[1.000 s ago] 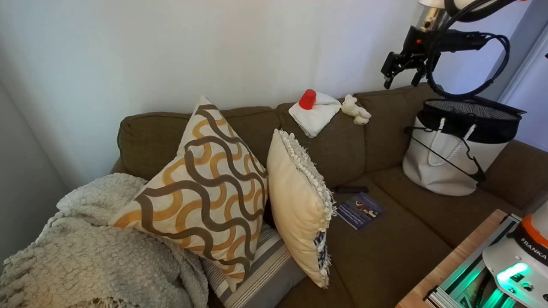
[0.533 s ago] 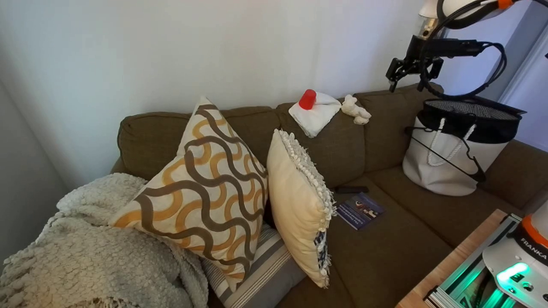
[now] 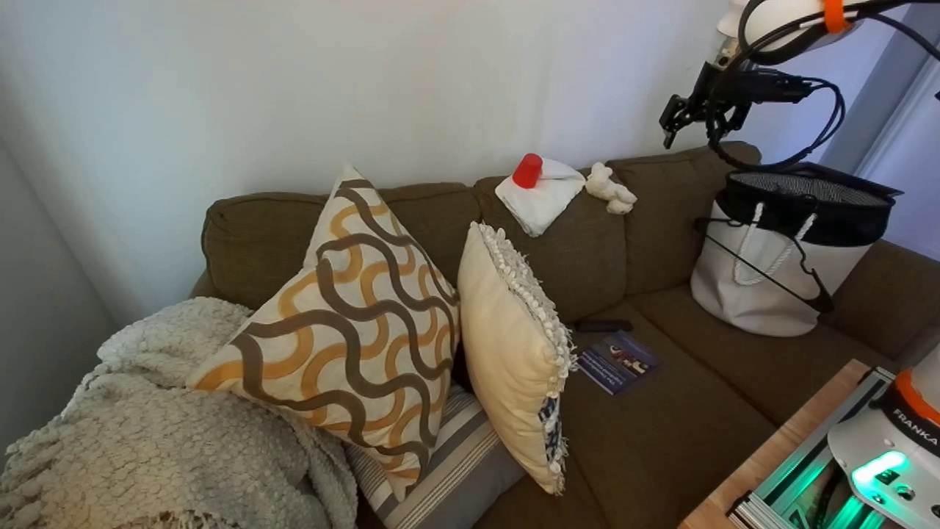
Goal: Put the white fluffy toy on the seat of the couch
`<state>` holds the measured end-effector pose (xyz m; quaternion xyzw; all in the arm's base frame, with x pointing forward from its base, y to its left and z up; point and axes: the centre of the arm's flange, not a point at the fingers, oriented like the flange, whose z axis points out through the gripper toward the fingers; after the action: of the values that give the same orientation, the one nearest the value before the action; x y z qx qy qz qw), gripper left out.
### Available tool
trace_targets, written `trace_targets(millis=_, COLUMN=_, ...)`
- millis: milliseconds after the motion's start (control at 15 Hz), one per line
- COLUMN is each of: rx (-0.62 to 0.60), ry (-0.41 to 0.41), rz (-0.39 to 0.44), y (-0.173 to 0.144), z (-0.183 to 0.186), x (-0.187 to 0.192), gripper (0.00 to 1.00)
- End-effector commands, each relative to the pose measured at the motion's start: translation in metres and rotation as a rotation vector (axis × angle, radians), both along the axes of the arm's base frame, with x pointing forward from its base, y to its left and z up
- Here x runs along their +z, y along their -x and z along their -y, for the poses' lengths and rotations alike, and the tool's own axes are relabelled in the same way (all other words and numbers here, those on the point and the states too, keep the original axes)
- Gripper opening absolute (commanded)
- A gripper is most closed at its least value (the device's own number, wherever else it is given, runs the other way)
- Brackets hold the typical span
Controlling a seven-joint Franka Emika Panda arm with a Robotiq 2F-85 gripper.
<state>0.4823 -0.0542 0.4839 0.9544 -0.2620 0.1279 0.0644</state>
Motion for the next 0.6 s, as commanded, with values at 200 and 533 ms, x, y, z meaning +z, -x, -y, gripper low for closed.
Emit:
trace_targets(millis=200, rx=-0.241, ry=-0.044, rz=-0.127, y=-0.054, z=0.106, x=-0.037, gripper=1.0)
trace_targets(millis=533, rx=-0.497, ry=-0.008, rz=-0.2, y=-0.047, z=0.183, x=-0.075, gripper=1.0)
